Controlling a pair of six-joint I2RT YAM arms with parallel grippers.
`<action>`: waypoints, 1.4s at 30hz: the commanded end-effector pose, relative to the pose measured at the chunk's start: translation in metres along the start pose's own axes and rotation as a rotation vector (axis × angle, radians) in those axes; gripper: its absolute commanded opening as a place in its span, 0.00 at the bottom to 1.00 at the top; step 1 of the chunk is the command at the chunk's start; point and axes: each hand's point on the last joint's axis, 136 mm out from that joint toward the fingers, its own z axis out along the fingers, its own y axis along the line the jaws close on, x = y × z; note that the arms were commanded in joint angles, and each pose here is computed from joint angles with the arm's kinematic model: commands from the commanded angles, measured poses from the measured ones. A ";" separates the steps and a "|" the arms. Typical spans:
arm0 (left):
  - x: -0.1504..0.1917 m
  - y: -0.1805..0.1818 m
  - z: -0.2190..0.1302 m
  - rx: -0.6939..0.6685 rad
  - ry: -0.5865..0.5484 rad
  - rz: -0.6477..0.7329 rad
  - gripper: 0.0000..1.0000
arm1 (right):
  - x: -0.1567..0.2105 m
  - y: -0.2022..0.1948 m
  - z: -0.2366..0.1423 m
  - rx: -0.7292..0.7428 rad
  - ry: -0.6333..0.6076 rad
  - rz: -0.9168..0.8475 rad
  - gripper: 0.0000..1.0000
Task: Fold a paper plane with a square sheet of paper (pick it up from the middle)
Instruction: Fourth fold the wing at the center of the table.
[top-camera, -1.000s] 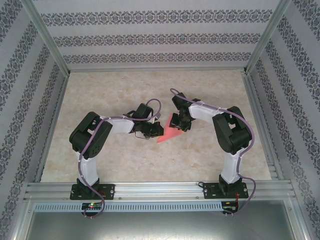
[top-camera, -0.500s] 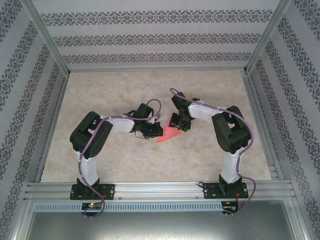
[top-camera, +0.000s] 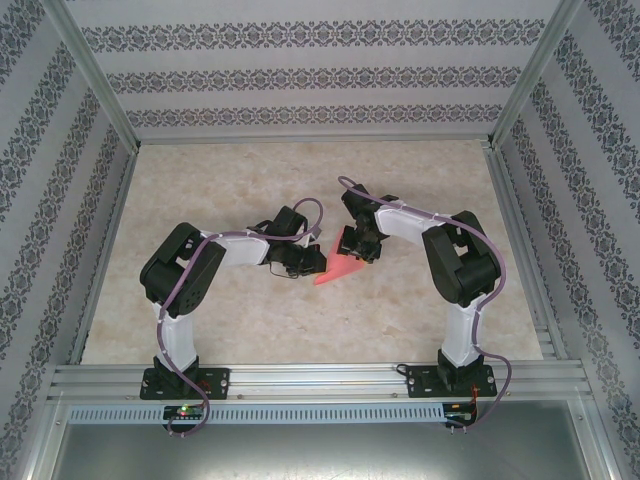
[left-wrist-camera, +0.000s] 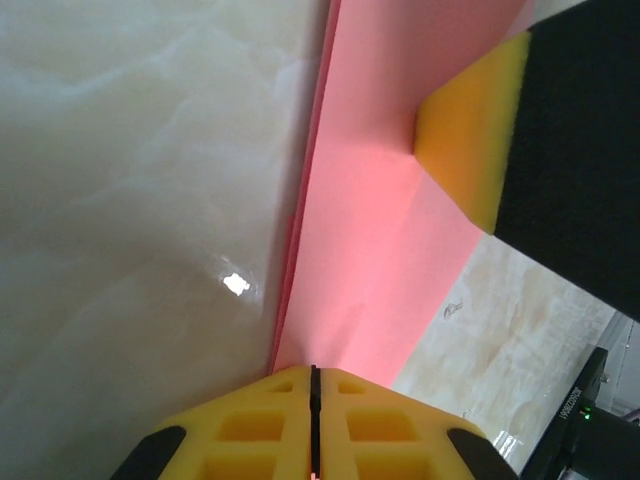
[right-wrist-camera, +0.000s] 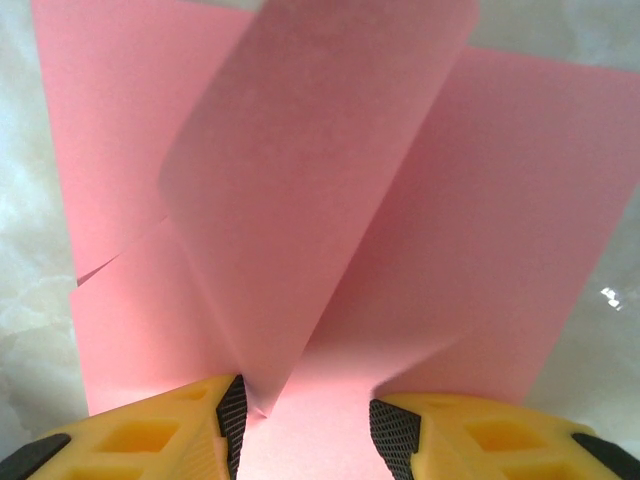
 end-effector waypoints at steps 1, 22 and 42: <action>-0.010 -0.026 -0.006 0.070 -0.023 0.072 0.13 | 0.054 -0.107 0.072 0.393 0.189 0.034 0.47; 0.000 -0.009 0.017 0.007 0.064 0.036 0.11 | 0.055 -0.107 0.072 0.387 0.184 0.037 0.50; 0.028 0.039 0.020 -0.189 0.155 -0.016 0.02 | 0.026 -0.056 0.017 0.128 0.068 0.021 0.49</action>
